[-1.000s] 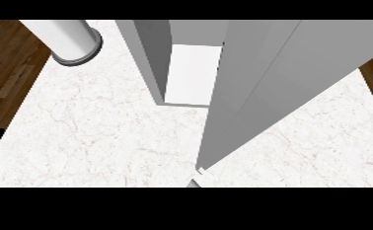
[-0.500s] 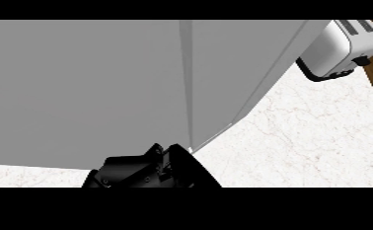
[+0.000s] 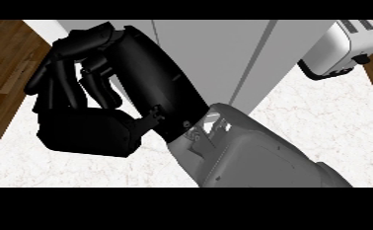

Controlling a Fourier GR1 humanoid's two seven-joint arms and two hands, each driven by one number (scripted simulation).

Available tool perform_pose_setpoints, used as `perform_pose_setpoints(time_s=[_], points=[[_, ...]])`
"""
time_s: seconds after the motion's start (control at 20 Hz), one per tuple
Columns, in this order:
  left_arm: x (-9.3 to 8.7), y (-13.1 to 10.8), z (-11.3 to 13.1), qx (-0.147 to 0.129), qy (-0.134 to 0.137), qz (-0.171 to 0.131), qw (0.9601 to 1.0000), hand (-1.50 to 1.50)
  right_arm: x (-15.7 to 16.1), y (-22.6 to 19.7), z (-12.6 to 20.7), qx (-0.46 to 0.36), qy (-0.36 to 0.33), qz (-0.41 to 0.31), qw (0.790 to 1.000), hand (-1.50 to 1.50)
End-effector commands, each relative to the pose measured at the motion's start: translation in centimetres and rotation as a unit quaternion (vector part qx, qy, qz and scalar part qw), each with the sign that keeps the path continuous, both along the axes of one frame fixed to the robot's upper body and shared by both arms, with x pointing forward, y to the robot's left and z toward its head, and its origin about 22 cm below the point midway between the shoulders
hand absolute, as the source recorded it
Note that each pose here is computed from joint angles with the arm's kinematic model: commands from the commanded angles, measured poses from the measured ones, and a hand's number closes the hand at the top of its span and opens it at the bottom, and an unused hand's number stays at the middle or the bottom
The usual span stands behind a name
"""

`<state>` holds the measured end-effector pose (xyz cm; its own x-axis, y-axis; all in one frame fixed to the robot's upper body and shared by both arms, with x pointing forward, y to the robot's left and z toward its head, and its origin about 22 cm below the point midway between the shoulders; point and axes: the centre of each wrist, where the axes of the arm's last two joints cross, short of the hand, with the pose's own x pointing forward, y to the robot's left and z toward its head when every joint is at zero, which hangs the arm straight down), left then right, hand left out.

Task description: Pick up the wine, place it into the cabinet and close the cabinet

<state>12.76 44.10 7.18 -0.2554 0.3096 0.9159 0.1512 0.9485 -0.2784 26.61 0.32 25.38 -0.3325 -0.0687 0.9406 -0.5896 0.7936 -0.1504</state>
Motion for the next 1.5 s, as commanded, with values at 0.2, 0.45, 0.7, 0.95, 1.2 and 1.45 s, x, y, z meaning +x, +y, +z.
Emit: perform_pose_setpoints(time_s=[0.2,0.45,0.7,0.95,1.2,1.45], points=[[-0.1,0.2,0.2,-0.018,-0.026,-0.019,0.9993,-1.5,5.5,-0.2,0.0,-0.076,0.085,0.148,0.982,1.5],[-0.1,1.1,0.4,-0.017,-0.031,-0.012,0.9993,-1.5,6.0,2.1,-2.3,-0.198,0.128,0.266,0.934,1.5],[-0.3,0.2,-0.6,-0.02,-0.027,-0.017,0.9993,-1.5,9.4,2.1,-3.7,-0.213,0.169,0.291,0.917,1.5],[0.2,2.1,0.9,-0.018,-0.03,-0.006,0.9994,-1.5,11.1,1.0,-6.1,-0.166,0.196,0.317,0.913,1.5],[-0.4,3.8,1.4,-0.008,-0.027,-0.005,0.9996,-1.5,12.9,1.0,-5.1,-0.129,0.202,0.333,0.912,1.5],[-1.2,2.6,0.2,-0.012,-0.026,-0.014,0.9995,-1.5,15.3,-1.6,-6.5,-0.096,0.222,0.303,0.922,1.5]])
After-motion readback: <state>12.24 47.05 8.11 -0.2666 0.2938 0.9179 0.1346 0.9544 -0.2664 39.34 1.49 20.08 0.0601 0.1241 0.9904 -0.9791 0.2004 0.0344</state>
